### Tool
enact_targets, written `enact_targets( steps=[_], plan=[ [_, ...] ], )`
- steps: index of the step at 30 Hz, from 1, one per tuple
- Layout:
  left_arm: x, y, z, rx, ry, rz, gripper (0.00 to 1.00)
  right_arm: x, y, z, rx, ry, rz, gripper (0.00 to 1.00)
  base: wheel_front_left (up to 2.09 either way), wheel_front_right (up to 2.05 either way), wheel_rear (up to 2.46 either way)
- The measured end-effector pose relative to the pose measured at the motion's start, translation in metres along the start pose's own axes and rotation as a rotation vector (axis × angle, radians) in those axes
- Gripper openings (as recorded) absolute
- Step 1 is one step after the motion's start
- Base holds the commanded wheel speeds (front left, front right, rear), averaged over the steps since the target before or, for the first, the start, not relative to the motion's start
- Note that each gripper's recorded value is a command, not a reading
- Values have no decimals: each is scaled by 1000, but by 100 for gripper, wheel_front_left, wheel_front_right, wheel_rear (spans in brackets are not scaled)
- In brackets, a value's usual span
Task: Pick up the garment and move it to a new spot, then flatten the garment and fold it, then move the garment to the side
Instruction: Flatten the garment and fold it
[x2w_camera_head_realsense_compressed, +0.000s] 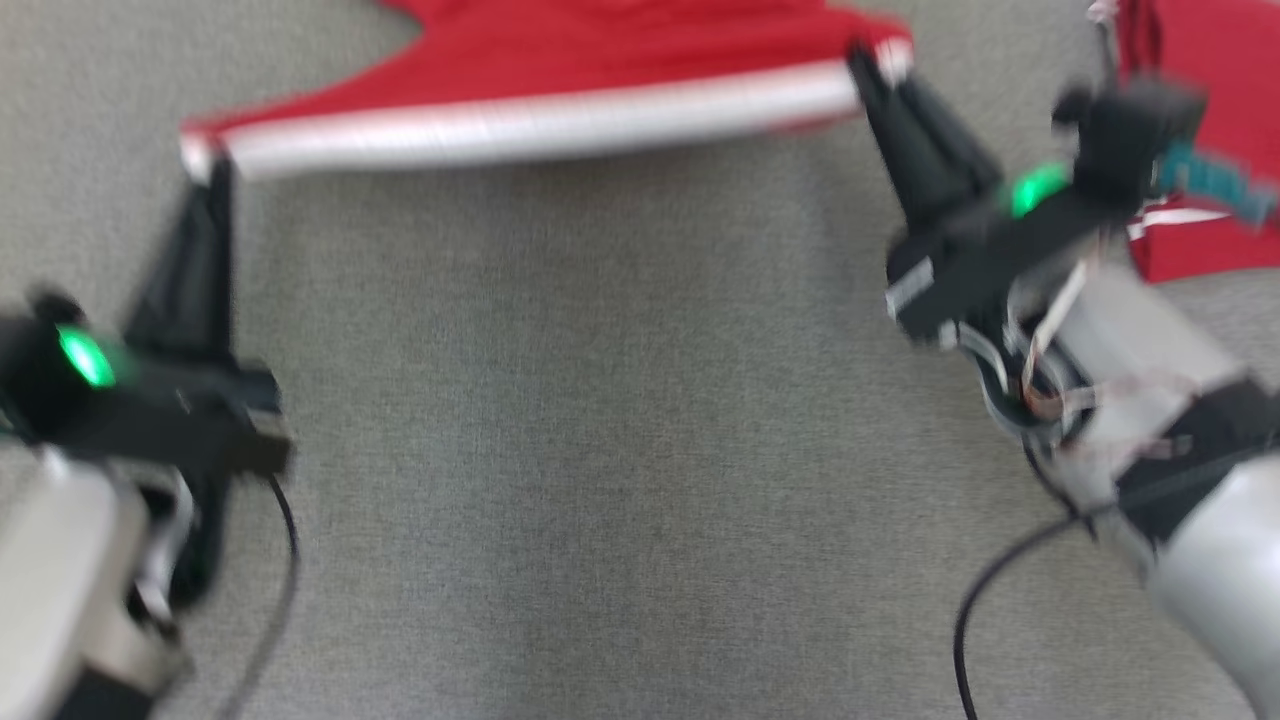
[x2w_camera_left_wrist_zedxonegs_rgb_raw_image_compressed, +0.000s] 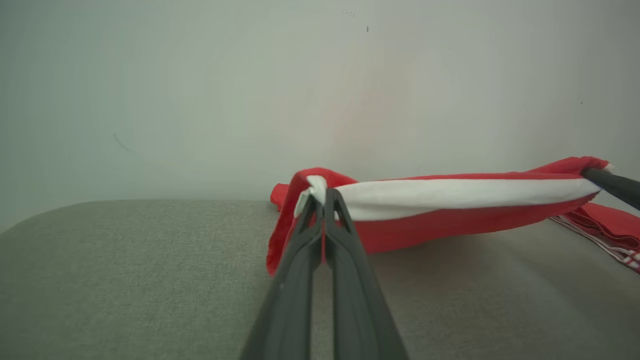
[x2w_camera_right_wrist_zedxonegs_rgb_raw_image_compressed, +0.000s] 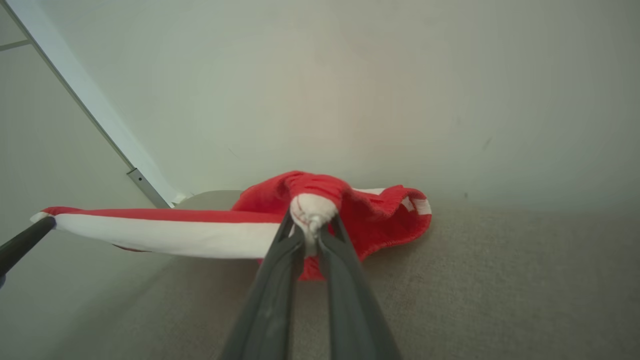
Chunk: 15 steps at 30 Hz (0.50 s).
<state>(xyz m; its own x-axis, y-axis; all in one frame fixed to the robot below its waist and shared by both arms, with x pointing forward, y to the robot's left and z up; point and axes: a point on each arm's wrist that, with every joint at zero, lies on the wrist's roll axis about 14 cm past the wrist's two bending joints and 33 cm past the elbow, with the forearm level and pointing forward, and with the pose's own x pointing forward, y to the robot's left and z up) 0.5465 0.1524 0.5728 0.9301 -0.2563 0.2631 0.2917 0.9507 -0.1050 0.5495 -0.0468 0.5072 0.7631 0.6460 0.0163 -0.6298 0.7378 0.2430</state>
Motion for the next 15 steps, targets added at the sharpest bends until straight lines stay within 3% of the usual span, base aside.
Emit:
enact_targets(
  steps=[7,15],
  plan=[
    [-61,-13,-13,-151,67,101,0,-66,28,-47,88,132,2,0,0,0,0],
    [-125,-28,-30,-204,163,154,0,-126,53,-81,203,243,-41,0,0,0,0]
  ],
)
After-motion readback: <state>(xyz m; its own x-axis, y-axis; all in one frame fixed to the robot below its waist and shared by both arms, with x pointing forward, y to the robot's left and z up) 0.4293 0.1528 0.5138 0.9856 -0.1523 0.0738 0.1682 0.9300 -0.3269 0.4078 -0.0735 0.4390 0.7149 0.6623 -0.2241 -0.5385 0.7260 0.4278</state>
